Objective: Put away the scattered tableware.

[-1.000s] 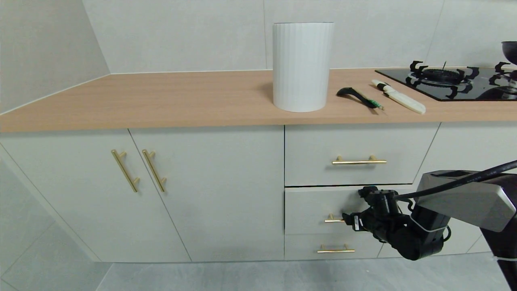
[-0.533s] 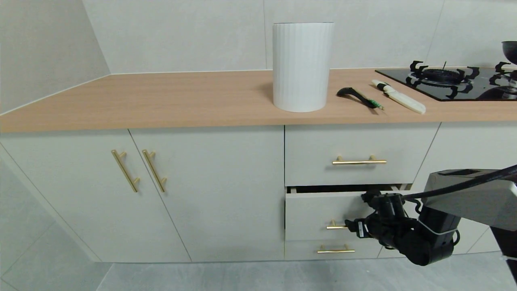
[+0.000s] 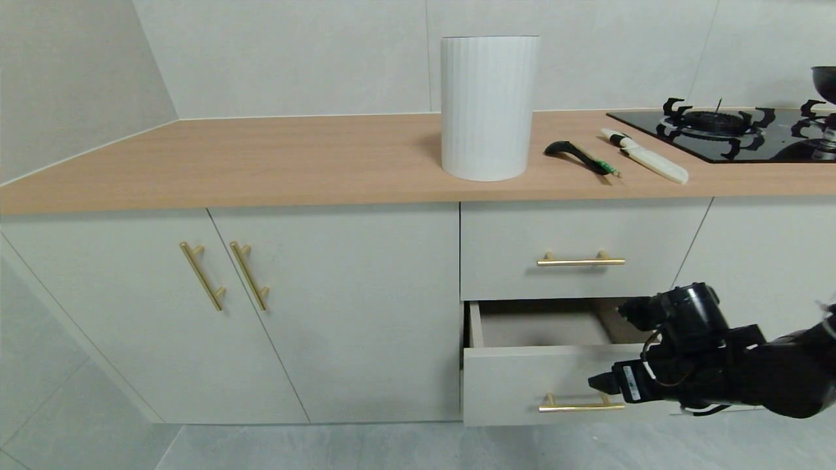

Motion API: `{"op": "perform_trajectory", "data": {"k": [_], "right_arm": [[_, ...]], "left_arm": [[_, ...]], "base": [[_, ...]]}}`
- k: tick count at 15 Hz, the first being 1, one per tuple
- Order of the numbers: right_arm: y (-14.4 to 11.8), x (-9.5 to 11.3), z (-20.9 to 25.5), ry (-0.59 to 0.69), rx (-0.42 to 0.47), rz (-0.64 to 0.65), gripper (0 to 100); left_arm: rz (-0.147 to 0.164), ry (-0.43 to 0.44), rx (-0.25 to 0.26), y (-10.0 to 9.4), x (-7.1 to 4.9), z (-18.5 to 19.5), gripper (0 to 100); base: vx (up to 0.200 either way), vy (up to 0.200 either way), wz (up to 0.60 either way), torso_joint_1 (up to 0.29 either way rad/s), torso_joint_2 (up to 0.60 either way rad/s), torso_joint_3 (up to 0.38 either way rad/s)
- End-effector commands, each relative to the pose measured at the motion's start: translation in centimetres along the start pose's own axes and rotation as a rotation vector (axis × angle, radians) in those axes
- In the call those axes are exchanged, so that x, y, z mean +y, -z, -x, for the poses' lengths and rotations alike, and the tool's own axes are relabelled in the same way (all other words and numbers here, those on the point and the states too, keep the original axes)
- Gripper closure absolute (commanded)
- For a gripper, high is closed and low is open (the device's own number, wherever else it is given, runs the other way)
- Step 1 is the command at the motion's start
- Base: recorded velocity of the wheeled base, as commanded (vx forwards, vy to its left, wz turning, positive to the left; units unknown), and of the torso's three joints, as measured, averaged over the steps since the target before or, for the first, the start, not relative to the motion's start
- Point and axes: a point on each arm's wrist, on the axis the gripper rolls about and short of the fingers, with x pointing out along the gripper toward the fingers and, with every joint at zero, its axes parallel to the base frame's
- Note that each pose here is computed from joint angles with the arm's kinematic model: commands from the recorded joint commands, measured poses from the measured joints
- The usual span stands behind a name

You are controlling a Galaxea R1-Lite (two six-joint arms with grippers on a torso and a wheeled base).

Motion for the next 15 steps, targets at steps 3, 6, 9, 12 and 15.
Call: {"op": "perform_trajectory", "data": {"k": [3, 6, 9, 12, 15], "right_arm": [[-2.2, 1.1, 10.0, -0.065, -0.212, 0.024, 0], [-2.0, 1.9, 7.8, -0.072, -0.152, 0.036, 0], [-1.8, 3.4, 3.9, -0.049, -0.14, -0.015, 0], [-1.8, 3.8, 0.6, 0.021, -0.17, -0.045, 0], [-1.5, 4.0, -1.3, 0.023, -0.171, -0.069, 0]], "left_arm": [[0.0, -0.001, 0.002, 0.0, 0.0, 0.0, 0], [0.0, -0.001, 0.002, 0.0, 0.0, 0.0, 0], [0.0, -0.001, 0.002, 0.0, 0.0, 0.0, 0], [0.0, -0.001, 0.002, 0.0, 0.0, 0.0, 0], [0.0, -0.001, 0.002, 0.0, 0.0, 0.0, 0]], "base": [[0.0, 0.0, 0.0, 0.0, 0.0, 0.0], [0.0, 0.0, 0.0, 0.0, 0.0, 0.0], [0.0, 0.0, 0.0, 0.0, 0.0, 0.0], [0.0, 0.0, 0.0, 0.0, 0.0, 0.0], [0.0, 0.0, 0.0, 0.0, 0.0, 0.0]]}}
